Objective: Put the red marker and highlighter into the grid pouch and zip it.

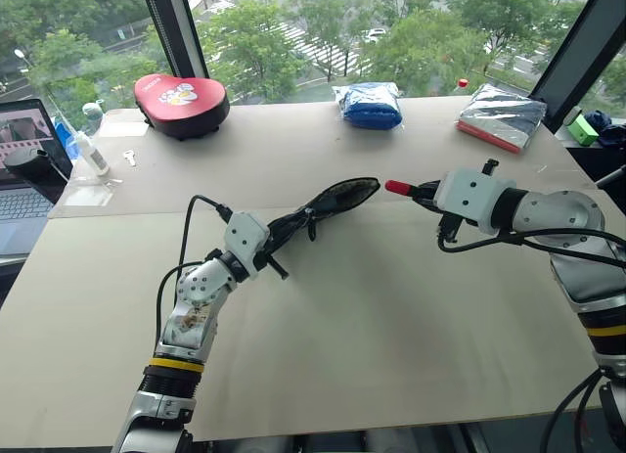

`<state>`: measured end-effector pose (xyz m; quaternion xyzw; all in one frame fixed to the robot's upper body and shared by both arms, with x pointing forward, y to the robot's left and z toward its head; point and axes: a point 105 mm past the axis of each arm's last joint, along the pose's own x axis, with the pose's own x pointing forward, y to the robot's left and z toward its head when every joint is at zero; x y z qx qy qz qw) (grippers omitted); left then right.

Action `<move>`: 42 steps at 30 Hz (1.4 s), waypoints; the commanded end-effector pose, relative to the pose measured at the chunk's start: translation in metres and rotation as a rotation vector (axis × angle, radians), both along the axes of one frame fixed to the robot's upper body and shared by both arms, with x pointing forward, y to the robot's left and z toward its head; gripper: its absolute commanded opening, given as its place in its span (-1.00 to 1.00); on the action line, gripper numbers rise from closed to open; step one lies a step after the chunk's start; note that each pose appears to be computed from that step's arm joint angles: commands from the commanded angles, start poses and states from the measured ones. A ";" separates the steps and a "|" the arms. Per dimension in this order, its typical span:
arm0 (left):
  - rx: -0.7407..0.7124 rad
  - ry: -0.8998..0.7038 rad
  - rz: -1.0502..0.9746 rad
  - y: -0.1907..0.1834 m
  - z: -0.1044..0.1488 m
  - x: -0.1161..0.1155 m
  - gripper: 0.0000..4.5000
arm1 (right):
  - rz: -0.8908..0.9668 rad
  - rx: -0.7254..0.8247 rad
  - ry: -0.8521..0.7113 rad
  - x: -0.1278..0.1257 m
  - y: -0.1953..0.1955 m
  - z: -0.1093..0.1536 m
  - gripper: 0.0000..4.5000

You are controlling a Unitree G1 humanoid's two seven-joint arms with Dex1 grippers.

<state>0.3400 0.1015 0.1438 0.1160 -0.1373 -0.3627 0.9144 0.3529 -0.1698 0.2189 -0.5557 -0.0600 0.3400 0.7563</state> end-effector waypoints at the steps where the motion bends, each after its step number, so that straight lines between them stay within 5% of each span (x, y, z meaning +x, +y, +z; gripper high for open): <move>1: -0.024 -0.043 -0.027 -0.004 0.013 -0.004 -1.00 | 0.114 -0.156 -0.157 -0.003 0.018 0.010 -0.80; 18: -0.013 -0.043 -0.074 -0.011 0.013 -0.005 -1.00 | 0.340 -0.311 -0.319 0.006 0.078 0.009 -0.80; 29: -0.015 -0.053 -0.085 -0.016 0.015 -0.006 -1.00 | 0.515 -0.277 -0.284 -0.010 0.127 -0.020 -0.80; 37: -0.015 -0.054 -0.084 -0.016 0.015 -0.007 -1.00 | 0.512 -0.129 -0.185 -0.016 0.140 -0.021 -0.80; 42: -0.012 -0.053 -0.088 -0.016 0.014 -0.007 -1.00 | 0.417 -0.227 -0.247 0.005 0.116 -0.015 -0.80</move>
